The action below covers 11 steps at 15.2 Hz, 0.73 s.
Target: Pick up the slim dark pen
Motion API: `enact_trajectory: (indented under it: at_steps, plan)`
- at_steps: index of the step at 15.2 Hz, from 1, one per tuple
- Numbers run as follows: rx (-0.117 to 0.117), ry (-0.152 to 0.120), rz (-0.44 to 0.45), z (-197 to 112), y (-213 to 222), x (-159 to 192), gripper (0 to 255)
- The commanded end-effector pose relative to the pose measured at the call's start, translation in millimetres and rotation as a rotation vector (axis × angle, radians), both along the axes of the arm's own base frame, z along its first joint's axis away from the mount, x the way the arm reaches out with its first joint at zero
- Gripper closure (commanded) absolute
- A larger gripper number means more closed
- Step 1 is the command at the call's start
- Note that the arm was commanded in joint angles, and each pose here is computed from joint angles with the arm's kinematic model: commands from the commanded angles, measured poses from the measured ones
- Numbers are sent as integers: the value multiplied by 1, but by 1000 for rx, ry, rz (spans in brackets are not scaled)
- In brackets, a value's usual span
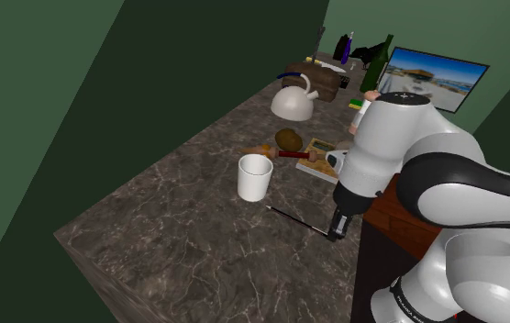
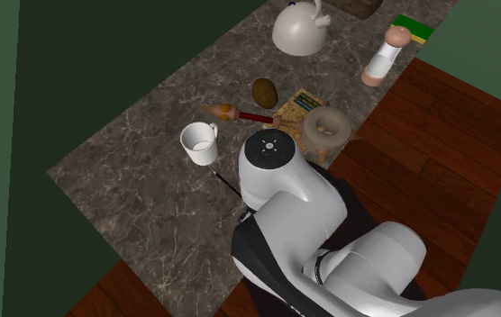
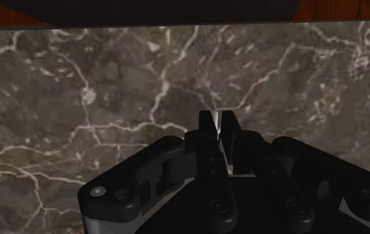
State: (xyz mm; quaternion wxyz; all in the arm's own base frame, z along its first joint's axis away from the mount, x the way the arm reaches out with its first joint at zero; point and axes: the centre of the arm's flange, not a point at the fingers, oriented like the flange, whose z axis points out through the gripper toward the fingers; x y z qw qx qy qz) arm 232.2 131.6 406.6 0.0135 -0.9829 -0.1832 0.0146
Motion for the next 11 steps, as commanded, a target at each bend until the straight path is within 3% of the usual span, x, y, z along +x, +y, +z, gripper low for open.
enact_trajectory:
  at_steps: [1, 4, 11]
  plan:
    - [12, 11, -4, -2, 1, -2, 255]
    - [12, 11, -5, -3, 0, 1, 255]
    - [12, 11, -5, 34, 0, 1, 255]
